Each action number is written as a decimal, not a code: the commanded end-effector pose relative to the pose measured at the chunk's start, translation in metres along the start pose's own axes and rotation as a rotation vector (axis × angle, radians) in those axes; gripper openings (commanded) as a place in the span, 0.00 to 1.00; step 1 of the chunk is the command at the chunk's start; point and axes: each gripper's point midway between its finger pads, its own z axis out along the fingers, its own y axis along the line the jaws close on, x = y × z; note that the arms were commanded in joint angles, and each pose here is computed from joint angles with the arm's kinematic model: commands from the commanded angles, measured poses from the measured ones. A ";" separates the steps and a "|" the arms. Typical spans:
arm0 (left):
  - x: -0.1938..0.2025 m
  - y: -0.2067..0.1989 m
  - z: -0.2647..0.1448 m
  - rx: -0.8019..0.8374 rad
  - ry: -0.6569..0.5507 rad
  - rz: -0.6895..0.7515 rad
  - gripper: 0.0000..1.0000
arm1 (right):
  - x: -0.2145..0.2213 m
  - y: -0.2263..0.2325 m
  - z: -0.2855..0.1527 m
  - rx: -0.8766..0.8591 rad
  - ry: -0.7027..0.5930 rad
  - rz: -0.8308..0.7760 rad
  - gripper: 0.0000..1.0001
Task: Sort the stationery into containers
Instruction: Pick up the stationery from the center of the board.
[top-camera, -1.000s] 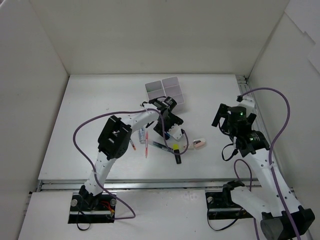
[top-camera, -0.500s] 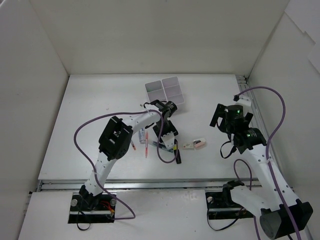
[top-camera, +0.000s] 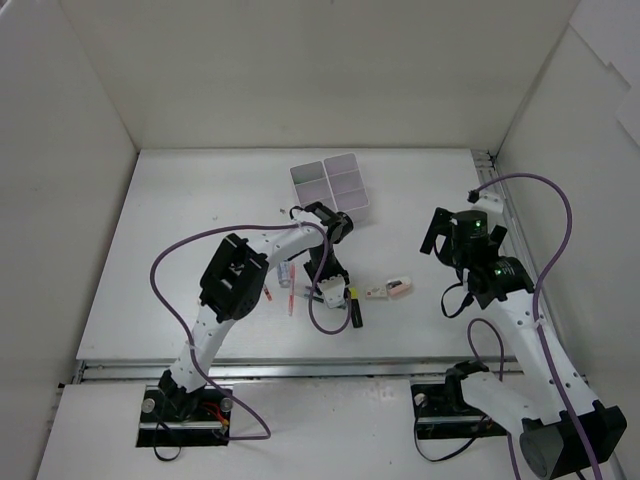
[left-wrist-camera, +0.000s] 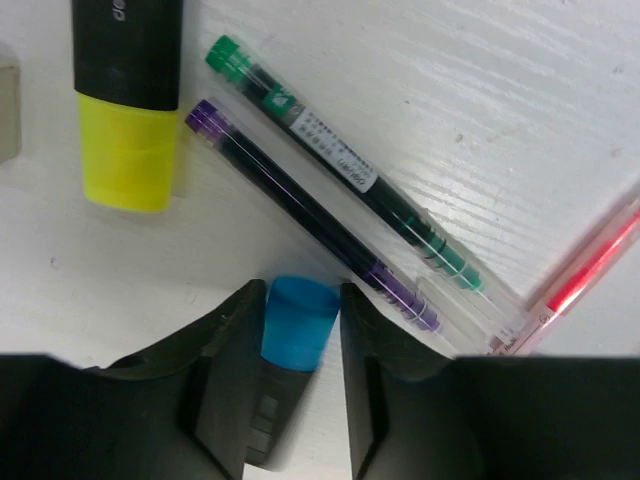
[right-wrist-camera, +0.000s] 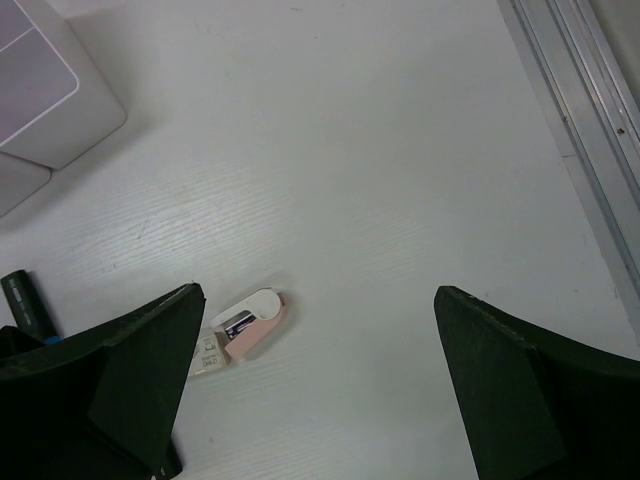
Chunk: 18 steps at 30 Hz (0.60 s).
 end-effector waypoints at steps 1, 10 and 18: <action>-0.021 0.014 0.005 -0.055 -0.109 0.008 0.27 | -0.024 0.003 -0.006 -0.016 -0.076 0.034 0.98; -0.008 0.071 -0.012 -0.301 -0.078 -0.097 0.08 | -0.025 0.000 -0.011 -0.018 -0.096 0.045 0.97; -0.018 0.126 -0.108 -0.625 -0.226 -0.244 0.00 | -0.026 0.000 -0.013 -0.023 -0.103 0.044 0.98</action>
